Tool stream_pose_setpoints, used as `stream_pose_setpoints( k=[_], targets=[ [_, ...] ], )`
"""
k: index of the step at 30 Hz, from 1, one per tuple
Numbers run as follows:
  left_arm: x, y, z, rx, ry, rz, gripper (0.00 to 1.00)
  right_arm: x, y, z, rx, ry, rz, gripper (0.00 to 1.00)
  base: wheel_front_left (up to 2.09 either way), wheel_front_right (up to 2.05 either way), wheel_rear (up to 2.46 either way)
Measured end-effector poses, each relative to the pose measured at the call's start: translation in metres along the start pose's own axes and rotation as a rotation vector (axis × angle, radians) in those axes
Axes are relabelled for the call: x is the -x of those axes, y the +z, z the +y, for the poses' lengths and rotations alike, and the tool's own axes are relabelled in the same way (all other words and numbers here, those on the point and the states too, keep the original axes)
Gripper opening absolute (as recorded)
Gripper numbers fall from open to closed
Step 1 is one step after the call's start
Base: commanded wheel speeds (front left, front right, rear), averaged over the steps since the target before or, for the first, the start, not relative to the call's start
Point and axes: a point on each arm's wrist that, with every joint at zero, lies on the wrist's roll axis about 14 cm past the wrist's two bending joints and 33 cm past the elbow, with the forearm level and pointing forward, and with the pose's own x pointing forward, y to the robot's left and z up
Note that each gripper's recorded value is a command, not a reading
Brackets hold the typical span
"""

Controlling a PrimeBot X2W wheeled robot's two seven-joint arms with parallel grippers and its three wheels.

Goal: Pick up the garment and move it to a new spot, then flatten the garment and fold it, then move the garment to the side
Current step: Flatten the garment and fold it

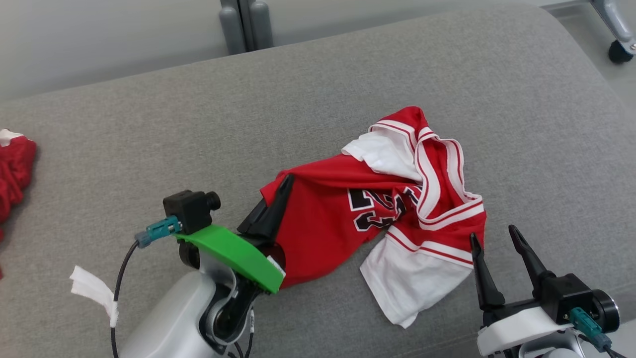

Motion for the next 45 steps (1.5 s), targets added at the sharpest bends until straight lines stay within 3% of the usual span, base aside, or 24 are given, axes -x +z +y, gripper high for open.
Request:
stream_pose_setpoints(
  k=[8,13,18,29,37,38,42,43,44,45],
  targets=[
    [0.057,0.033,-0.061,0.004,-0.098,-0.172,0.0,-0.001,0.002,0.023,-0.012,0.076,-0.014,1.0,0.0,0.0,0.0],
    [0.08,0.056,-0.102,-0.071,-0.144,-0.243,0.0,-0.007,0.01,0.044,-0.017,0.144,-0.041,1.0,0.0,0.0,0.0],
    [0.082,0.075,-0.103,-0.13,-0.109,-0.278,0.0,-0.012,0.021,0.059,-0.019,0.192,-0.074,1.0,0.0,0.0,0.0],
    [0.041,0.128,0.009,-0.366,0.161,-0.232,0.0,-0.012,0.022,0.039,-0.021,0.124,-0.078,1.0,0.0,0.0,0.0],
    [0.012,0.145,0.111,-0.4,0.396,-0.162,0.0,-0.008,0.006,0.011,-0.004,0.037,-0.022,1.0,0.0,0.0,0.0],
    [0.01,0.145,0.121,-0.399,0.419,-0.159,0.04,-0.008,0.005,0.01,-0.002,0.03,-0.016,1.0,0.0,0.0,0.0],
    [0.002,0.135,0.15,-0.388,0.474,-0.149,0.46,-0.009,0.0,0.001,0.01,0.004,0.003,1.0,0.0,0.0,0.0],
    [0.0,0.132,0.156,-0.389,0.484,-0.147,0.83,-0.009,-0.002,0.0,0.014,0.001,0.01,1.0,0.0,0.0,0.0],
    [0.0,0.128,0.161,-0.392,0.498,-0.14,1.0,-0.009,-0.004,-0.001,0.015,-0.001,0.017,1.0,0.0,0.0,0.0],
    [0.002,0.124,0.166,-0.391,0.51,-0.129,1.0,-0.01,-0.006,0.0,0.015,0.001,0.021,1.0,0.0,0.0,0.0]
  ],
)
